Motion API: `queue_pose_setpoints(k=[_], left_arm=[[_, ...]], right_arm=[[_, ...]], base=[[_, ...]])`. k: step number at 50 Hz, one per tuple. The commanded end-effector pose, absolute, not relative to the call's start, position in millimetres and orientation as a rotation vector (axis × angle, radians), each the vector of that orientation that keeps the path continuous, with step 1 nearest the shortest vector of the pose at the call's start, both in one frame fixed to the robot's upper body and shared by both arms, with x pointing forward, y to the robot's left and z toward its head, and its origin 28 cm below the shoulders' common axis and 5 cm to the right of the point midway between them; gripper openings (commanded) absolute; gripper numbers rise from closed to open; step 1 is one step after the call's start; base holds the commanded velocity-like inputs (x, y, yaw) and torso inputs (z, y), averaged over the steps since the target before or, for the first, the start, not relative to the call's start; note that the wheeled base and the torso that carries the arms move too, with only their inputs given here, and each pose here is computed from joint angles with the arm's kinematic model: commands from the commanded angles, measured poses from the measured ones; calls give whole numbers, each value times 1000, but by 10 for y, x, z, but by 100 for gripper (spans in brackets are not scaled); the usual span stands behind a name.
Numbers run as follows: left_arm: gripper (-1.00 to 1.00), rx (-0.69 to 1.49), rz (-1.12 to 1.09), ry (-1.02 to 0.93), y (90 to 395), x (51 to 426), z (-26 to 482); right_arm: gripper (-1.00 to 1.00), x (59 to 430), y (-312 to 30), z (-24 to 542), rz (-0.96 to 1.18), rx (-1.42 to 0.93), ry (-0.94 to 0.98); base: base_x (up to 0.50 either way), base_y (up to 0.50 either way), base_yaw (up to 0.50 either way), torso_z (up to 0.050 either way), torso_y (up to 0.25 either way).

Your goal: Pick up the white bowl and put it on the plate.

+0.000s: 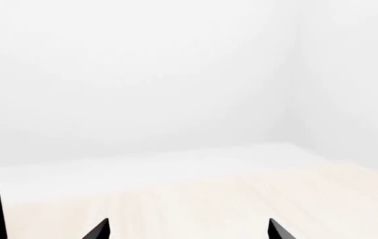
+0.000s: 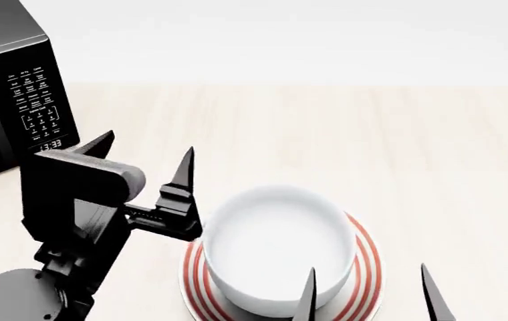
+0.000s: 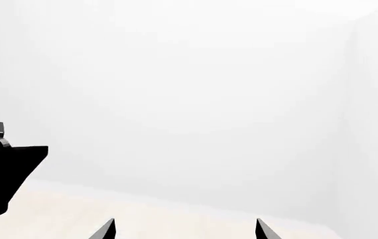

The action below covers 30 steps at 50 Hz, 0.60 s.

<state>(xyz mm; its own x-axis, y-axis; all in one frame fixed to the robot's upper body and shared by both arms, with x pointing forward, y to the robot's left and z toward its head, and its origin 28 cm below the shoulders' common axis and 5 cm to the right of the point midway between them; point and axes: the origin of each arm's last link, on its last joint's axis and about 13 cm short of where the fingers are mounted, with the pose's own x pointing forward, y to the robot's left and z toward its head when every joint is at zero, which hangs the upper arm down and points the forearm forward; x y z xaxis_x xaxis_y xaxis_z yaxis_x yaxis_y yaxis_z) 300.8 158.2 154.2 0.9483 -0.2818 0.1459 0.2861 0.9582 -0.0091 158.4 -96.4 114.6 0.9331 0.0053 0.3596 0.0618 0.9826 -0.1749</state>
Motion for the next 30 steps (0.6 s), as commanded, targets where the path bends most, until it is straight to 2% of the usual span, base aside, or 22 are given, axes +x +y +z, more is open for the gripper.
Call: queue_pose_setpoints(k=[1,30], left_arm=[[100,-36,-273,-208,1689,2714,1546],[100,47,-220,-406,1904,2026,1751]], right_arm=[[100,1542,-973,1240,-35,-177,-395],[100,1357,-946,1549,-20,-164,-503]], base=[[0,0,0,0,0],[0,0,0,0,0]])
